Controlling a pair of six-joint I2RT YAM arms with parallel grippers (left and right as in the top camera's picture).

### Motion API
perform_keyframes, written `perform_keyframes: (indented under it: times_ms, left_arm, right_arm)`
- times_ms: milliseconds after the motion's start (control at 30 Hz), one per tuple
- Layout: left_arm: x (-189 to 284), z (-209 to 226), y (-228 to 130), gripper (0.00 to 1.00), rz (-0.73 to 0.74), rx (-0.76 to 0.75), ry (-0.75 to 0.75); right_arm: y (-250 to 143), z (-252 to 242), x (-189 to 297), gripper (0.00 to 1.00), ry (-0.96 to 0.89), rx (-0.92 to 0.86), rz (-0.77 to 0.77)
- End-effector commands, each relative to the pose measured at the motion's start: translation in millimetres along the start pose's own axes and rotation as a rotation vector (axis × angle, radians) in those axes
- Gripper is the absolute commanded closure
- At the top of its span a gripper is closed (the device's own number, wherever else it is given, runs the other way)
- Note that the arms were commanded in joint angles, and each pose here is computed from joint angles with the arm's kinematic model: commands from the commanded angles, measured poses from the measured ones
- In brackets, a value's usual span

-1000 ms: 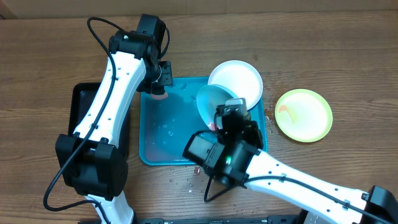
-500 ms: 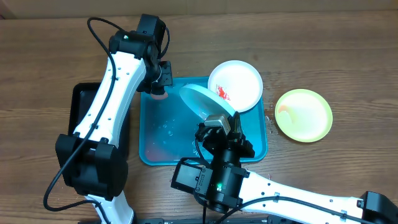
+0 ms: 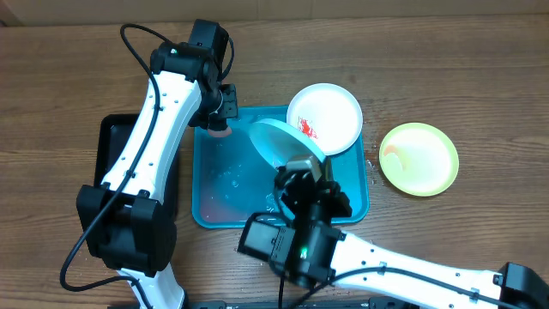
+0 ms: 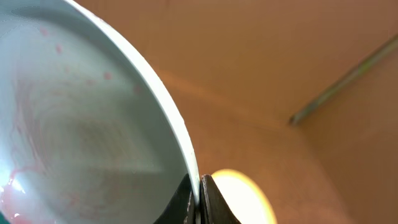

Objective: Clean dirty plates on tray and stack at the side
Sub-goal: 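Lift the white plate with the right gripper and carry it right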

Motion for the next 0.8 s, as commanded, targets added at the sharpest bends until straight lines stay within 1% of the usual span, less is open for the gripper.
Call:
perform_keyframes:
  times_ms: [0,33,100,200,333,467,600,633,700,767]
  left_arm:
    - [3,-1,1,0.96,-0.017,-0.024,0.004]
    - [3,-1,1,0.96,-0.017,-0.023,0.004]
    - [3,-1,1,0.96,-0.017,-0.024,0.004]
    - [3,-1,1,0.96,-0.018,-0.024,0.004]
    - [3,-1,1,0.96,-0.020,-0.024,0.002]
    - [3,-2,1,0.96,-0.021,-0.024,0.002]
    - [3,-1,2,0.96,-0.021,-0.022,0.003]
    - [3,-1,1,0.96,-0.021,-0.024,0.002]
    - [3,-1,2,0.96,-0.022,-0.023,0.002]
    - [3,-3,1,0.96,-0.025,-0.027,-0.002]
  right_arm:
    - [-7,-1,-17,0.96,0.129,-0.191,0.228]
    - [-15,0,-27,0.96,0.162,-0.226,0.332]
    - [-26,-2,-45,0.96,0.201,-0.272,0.482]
    - [-39,-11,-73,0.96,0.252,-0.325,0.670]
    - [-48,-25,-109,0.96,0.394,-0.373,0.806]
    - [-66,-55,-146,0.96,0.488,-0.525,0.940]
    - [-95,-98,-178,0.96,0.476,-0.709,1.030]
    - [-110,-118,-187,0.96,0.473,-0.788,1.058]
    - [-129,-141,-194,0.96,0.426,-0.878,1.108]
    - [-150,-159,-198,0.96,0.371,-0.929,1.154]
Point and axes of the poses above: each gripper's point midway between its finger pads, its own x axis back along the fingers, its own z axis along the line the jaws close on, y = z × x, the point moved 9 cm from there along x, back along the fingers, and after that the axes turned 11 degrees about x, right-handed, at the moved point
